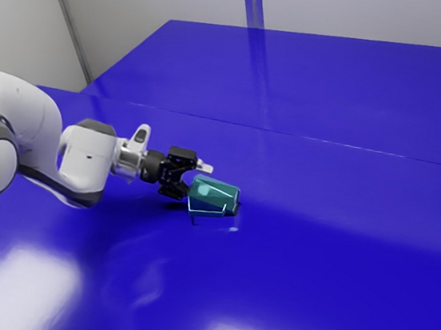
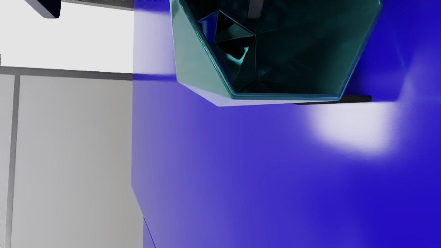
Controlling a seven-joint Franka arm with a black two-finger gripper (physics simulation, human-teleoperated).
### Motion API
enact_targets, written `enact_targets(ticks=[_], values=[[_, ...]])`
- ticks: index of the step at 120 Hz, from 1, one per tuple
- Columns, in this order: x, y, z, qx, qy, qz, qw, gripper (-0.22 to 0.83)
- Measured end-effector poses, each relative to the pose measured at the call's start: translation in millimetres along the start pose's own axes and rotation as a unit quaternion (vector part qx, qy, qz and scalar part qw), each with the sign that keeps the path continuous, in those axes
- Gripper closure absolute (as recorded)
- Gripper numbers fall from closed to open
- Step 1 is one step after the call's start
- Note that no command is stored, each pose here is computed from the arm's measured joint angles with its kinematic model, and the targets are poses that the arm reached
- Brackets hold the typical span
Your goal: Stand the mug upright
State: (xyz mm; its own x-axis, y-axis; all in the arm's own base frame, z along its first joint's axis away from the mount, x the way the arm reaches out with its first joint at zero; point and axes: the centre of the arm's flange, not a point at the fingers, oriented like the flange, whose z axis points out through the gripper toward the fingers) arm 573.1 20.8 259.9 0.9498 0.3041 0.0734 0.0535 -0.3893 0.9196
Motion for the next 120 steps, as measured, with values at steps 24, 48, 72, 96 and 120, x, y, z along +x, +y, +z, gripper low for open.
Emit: enact_targets(ticks=[24, 48, 72, 96, 120], values=[[0.1, 1.7, 6.1, 0.002, 0.005, 0.019, 1.000, 0.14], [0.4, 5.7, 9.0, 0.003, 0.012, 0.031, 0.999, 0.54], [0.5, 8.4, 10.2, 0.003, 0.013, 0.039, 0.999, 0.71], [2.6, 13.0, 8.7, 0.004, 0.015, 0.045, 0.999, 0.76], [45.7, 86.6, -12.1, 0.060, -0.009, 0.163, 0.985, 0.77]])
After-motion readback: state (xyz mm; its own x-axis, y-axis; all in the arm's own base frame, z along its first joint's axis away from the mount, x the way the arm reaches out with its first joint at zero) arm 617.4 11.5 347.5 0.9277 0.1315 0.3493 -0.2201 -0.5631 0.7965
